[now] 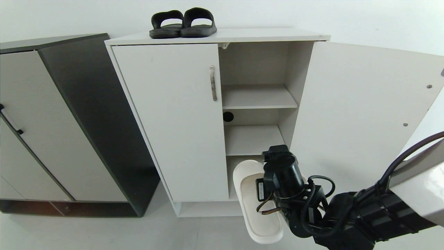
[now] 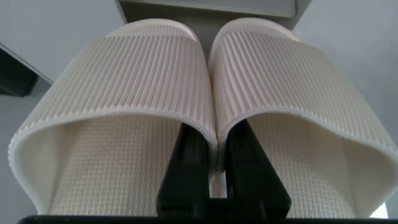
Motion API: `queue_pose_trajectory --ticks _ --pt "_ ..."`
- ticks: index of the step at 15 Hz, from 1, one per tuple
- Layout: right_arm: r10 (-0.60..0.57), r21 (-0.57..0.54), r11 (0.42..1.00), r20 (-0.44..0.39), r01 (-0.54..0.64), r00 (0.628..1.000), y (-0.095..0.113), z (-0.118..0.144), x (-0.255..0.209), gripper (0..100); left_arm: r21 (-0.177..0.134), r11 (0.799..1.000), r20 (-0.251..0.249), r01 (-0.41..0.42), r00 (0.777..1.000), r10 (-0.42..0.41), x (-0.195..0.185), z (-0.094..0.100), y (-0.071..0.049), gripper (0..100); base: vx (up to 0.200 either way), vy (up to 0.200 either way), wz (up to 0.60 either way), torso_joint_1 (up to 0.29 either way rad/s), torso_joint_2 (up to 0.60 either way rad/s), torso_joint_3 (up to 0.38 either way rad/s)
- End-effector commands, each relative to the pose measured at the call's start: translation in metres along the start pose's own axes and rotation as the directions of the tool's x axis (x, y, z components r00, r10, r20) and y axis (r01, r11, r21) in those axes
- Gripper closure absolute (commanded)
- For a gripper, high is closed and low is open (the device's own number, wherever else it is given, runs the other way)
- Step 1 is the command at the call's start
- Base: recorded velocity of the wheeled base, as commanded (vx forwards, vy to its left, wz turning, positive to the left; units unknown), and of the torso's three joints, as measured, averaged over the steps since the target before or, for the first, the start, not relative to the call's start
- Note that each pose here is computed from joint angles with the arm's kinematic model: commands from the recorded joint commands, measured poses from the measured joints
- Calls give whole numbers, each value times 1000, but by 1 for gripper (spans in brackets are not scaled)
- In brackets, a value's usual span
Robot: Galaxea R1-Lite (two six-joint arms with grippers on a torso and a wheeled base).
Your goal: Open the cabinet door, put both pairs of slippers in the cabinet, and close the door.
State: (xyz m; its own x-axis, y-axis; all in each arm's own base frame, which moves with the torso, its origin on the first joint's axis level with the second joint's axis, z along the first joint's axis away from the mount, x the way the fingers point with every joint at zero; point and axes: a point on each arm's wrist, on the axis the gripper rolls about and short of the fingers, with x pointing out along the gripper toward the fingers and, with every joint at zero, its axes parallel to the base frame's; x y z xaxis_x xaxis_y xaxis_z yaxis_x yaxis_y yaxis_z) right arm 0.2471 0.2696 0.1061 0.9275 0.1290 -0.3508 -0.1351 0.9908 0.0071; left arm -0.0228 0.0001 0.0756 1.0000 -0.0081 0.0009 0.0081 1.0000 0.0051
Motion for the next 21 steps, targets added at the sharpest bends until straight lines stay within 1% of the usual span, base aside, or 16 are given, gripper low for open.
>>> queue_pose_trajectory --ticks 1,4,10,13,15,19,21 --pt "-13 -12 1000 -22 13 1000 1 -9 9 100 1 1000 -1 0 1000 0 0 0 0 100 0 0 0 0 0 0" --pt "-29 -7 1000 -23 29 999 0 -14 20 100 1 1000 -1 0 1000 0 0 0 0 100 0 0 0 0 0 0" --pt "-40 -17 999 -37 39 999 2 -22 28 100 3 1000 -1 0 1000 0 0 0 0 100 0 0 0 0 0 0" --pt "-47 -10 999 -25 47 999 5 -29 35 100 1 1000 -1 1 1000 -1 0 0 0 100 0 0 0 2 4 -150" --pt "-68 7 998 5 68 998 8 -30 40 100 1 1000 -1 1 1000 -1 0 0 0 100 0 0 0 0 -2 -195" --pt "-96 66 994 138 88 986 11 -14 39 100 1 1000 -2 0 1000 0 0 0 0 100 0 0 0 0 4 -196" --pt "-86 57 995 192 76 978 10 -11 37 100 1 1000 -1 0 1000 0 0 0 0 100 0 0 0 2 2 -195"
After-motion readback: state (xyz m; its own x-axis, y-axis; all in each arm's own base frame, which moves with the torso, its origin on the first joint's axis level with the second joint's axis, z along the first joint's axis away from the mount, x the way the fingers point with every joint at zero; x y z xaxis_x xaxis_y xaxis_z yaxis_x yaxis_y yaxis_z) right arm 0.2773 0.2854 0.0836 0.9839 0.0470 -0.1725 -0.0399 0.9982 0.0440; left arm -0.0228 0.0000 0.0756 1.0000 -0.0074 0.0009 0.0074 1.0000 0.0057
